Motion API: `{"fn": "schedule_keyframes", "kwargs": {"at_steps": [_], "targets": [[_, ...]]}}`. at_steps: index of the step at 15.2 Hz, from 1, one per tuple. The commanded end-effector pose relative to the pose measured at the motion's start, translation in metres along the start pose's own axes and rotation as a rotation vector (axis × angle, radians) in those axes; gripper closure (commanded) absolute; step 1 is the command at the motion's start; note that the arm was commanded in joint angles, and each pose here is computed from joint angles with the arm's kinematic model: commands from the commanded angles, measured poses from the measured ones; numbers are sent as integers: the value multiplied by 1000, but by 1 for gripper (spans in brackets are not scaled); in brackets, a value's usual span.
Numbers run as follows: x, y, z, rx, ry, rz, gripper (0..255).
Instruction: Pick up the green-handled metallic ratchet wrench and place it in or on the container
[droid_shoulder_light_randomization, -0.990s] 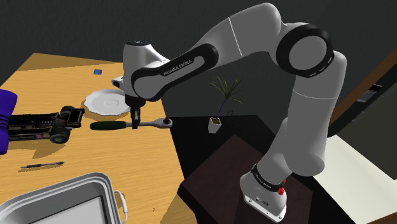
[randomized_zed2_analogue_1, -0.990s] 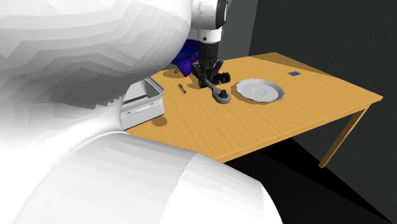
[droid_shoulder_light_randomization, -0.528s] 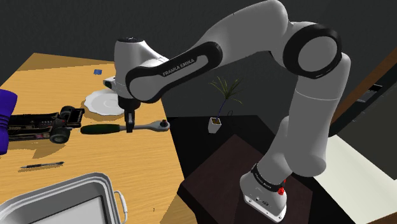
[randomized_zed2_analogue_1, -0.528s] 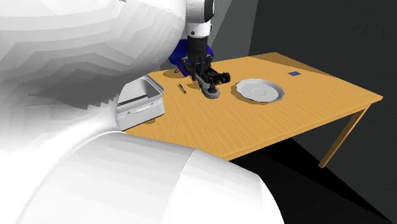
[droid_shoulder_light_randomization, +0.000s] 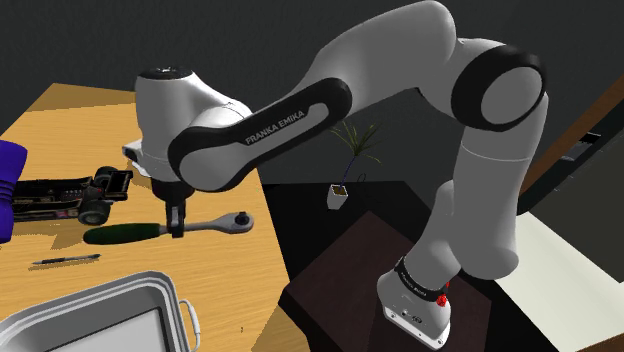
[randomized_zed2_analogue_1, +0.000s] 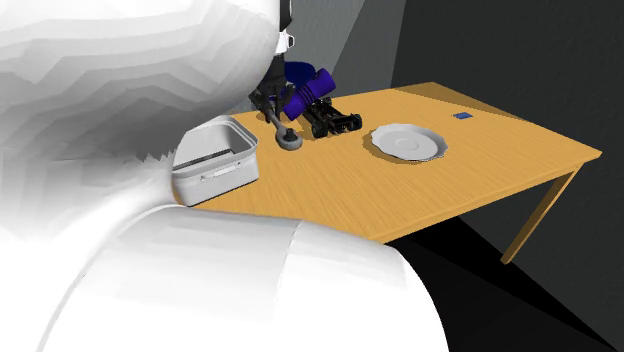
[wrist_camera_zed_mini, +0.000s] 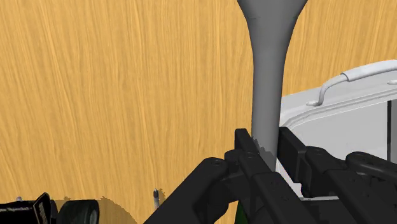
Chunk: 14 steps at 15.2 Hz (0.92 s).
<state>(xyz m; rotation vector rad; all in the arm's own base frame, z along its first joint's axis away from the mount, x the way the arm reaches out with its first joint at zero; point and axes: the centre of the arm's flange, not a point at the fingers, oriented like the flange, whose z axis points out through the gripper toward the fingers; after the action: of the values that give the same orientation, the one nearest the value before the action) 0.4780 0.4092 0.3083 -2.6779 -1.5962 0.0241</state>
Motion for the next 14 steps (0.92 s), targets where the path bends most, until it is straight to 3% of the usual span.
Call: {"fn": "schedule_keyframes", "kwargs": {"at_steps": [1, 14], "targets": [[15, -22, 1, 0, 1, 1, 255], [111, -164, 5, 0, 1, 1, 255]]}}
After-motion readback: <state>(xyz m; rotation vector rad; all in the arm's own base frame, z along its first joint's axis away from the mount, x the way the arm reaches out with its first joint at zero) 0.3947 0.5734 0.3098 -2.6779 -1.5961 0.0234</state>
